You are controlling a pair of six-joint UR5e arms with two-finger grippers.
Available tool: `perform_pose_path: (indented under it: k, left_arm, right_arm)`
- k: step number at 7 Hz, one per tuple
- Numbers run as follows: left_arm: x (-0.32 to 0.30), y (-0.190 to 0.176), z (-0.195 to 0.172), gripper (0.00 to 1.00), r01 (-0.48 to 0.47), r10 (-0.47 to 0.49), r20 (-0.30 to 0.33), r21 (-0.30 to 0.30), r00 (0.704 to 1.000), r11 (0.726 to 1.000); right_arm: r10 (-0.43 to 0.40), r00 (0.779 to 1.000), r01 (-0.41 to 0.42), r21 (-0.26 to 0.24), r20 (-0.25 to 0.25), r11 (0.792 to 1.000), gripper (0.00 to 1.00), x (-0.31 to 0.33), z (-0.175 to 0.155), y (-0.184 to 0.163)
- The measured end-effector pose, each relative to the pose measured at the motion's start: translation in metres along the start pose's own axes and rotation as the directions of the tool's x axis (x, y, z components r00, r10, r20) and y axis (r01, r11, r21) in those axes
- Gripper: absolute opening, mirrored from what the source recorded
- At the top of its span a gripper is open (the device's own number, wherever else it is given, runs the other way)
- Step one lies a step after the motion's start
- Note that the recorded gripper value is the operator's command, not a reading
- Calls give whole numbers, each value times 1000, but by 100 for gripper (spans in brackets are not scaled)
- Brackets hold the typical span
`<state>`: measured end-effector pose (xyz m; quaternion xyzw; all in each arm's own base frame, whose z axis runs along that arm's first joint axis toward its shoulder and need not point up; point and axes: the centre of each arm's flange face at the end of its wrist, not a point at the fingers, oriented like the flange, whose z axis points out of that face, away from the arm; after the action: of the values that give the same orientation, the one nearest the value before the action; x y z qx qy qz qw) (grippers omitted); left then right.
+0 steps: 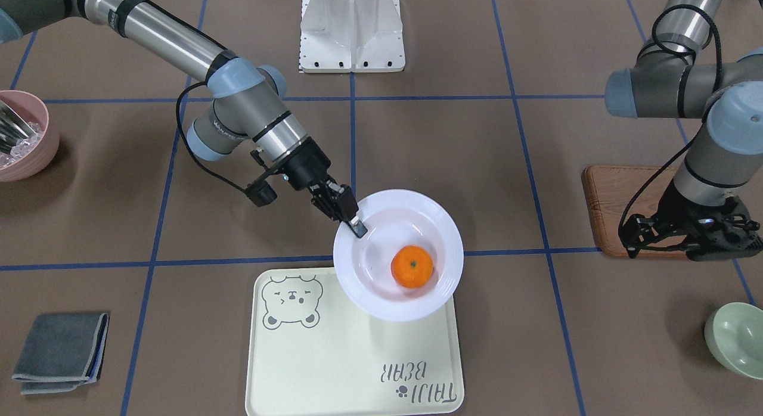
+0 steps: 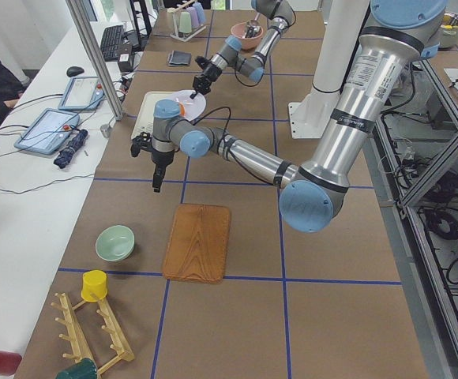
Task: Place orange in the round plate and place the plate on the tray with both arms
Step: 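Slide the plate with the right gripper onto the cream bear tray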
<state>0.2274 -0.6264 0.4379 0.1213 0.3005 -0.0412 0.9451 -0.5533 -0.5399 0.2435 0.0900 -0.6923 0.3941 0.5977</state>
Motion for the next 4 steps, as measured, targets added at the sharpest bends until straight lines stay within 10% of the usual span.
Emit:
perform_pose_path:
  k: [4]
  left_arm:
    - [3, -2, -1, 99, -1, 1, -1, 1, 1000, 1000]
  right_arm:
    - [2, 985, 16, 105, -170, 994, 1, 8, 59, -69]
